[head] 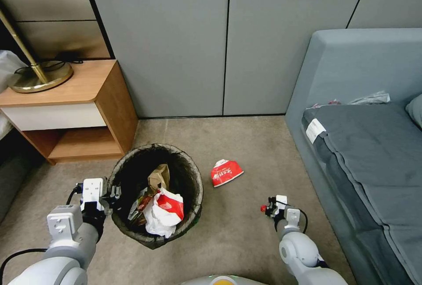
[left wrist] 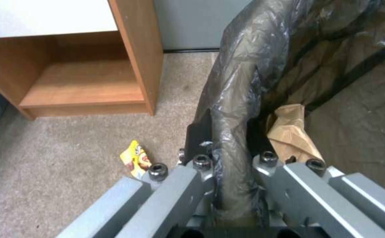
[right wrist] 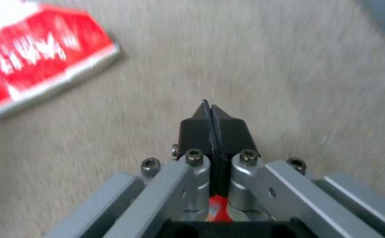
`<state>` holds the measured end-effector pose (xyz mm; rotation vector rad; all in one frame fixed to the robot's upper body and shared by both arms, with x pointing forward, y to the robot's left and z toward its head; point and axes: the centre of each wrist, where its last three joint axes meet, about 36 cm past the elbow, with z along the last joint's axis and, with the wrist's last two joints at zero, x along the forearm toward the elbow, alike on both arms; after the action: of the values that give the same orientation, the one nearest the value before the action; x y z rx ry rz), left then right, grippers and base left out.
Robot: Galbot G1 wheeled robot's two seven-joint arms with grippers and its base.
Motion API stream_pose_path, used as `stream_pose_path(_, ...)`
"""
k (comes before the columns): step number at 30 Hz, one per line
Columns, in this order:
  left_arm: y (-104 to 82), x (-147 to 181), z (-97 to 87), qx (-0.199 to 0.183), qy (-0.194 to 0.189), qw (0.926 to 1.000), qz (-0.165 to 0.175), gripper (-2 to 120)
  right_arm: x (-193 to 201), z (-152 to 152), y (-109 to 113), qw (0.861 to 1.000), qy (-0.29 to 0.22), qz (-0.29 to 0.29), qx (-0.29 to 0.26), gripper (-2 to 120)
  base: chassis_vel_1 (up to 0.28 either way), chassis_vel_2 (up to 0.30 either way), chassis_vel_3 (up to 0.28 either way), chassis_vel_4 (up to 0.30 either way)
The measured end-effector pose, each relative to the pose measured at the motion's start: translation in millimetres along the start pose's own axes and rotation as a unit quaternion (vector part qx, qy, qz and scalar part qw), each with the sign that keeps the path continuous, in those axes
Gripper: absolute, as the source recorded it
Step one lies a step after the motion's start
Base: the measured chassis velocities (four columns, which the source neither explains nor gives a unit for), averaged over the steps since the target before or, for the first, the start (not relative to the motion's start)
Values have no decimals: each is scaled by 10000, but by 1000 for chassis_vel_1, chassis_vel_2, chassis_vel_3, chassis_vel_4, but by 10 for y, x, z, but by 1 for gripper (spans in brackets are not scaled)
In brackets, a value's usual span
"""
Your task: Pick up the trash bin, then pick up the garbage from the floor and place it into the trash bin.
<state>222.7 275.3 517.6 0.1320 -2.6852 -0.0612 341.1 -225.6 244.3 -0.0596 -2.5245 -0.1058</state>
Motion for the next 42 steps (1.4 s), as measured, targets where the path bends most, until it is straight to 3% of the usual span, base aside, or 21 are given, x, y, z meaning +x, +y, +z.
stream_pose_path(5,-4,-3,-3,9,-11,10000,14,1,157,-294,10,9994,-319,-81,58,0,0,0,0,0)
stream_pose_path(23,-4,-4,-6,19,-23,10000,25,1,244,-373,-69,9991,-393,-107,107,0,0,0,0,0)
stream_pose_path(33,-2,-1,-1,12,-9,10000,34,1,494,-758,5,9959,-852,-280,70,0,0,0,0,0)
stream_pose_path(42,-1,2,5,2,9,10000,40,1,902,-1315,99,9869,-1515,-556,7,0,0,0,0,0)
